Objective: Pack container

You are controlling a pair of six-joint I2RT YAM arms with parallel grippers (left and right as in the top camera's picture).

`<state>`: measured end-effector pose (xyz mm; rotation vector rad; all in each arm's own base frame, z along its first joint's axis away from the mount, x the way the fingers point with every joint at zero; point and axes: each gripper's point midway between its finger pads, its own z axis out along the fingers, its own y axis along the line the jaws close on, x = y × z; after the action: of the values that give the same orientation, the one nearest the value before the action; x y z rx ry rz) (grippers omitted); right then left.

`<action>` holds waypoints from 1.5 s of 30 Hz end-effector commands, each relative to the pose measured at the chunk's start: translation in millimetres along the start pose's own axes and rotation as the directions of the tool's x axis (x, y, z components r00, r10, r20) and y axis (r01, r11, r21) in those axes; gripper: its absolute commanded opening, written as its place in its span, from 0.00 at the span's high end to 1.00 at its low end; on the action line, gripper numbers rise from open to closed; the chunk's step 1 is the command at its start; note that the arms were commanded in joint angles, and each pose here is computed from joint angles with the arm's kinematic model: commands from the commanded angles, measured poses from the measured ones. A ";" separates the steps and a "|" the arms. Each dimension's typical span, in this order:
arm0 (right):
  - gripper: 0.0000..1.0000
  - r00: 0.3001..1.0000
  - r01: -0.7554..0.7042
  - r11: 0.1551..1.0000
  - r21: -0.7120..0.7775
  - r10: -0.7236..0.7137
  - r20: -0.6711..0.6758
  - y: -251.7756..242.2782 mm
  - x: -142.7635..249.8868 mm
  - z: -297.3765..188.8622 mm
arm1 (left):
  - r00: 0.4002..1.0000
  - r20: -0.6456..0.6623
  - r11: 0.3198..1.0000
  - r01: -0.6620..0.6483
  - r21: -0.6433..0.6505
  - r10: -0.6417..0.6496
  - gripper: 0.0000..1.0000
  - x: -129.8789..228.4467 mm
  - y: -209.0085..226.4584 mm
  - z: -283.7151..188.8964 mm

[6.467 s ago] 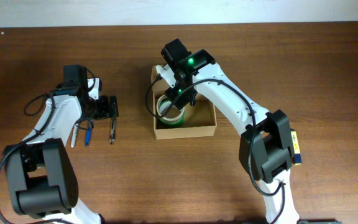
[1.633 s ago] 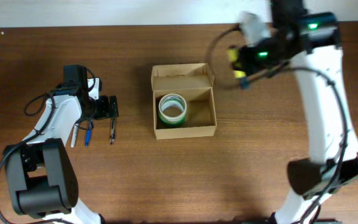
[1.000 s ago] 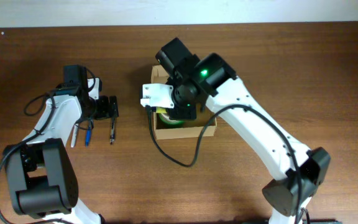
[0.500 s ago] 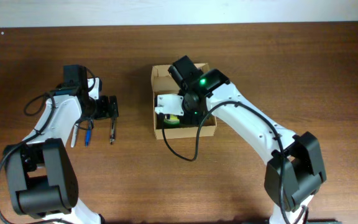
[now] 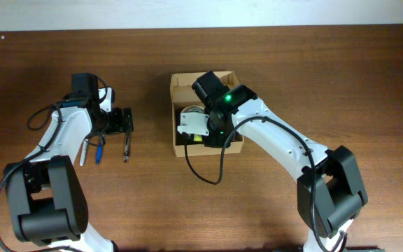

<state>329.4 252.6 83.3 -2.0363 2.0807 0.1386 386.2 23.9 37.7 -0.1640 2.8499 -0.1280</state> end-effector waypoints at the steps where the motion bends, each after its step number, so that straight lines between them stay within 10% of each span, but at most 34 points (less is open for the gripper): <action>1: 0.65 0.999 -0.034 0.999 -0.012 0.034 0.001 1.6 2.2 2.8 | 1.000 0.007 1.000 -0.014 0.006 0.014 0.01 -3.8 -0.3 -0.7; 13: 0.66 0.978 -0.200 0.974 0.103 0.192 0.083 -28.4 -23.4 -56.9 | 1.000 0.007 1.000 -0.013 0.006 0.013 0.01 -3.8 -0.3 -0.7; 23: 0.49 0.695 -0.677 0.723 0.138 0.566 0.444 -78.2 -40.2 -242.3 | 1.000 0.007 1.000 -0.013 0.006 0.013 0.01 -3.8 -0.3 -0.7; 36: 0.35 0.156 -0.986 0.095 0.137 0.821 0.549 -138.9 180.6 -315.6 | 0.998 -0.067 1.000 -0.004 0.024 0.006 0.01 14.3 -3.3 -1.3; 39: 0.01 0.066 -0.990 -0.006 0.139 0.859 0.508 -141.4 227.0 -303.1 | 0.994 -0.110 1.000 -0.003 0.016 0.004 0.01 21.4 -1.4 -7.9; 45: 0.01 -0.065 -0.983 -0.133 0.131 0.903 0.425 -140.0 287.0 -274.9 | 0.995 -0.098 0.997 -0.019 -0.069 0.013 0.01 -13.4 17.2 -66.9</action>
<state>438.9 -78.3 311.2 0.1768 2.5869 0.0781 350.2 28.4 61.3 -0.1649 3.0471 -0.1114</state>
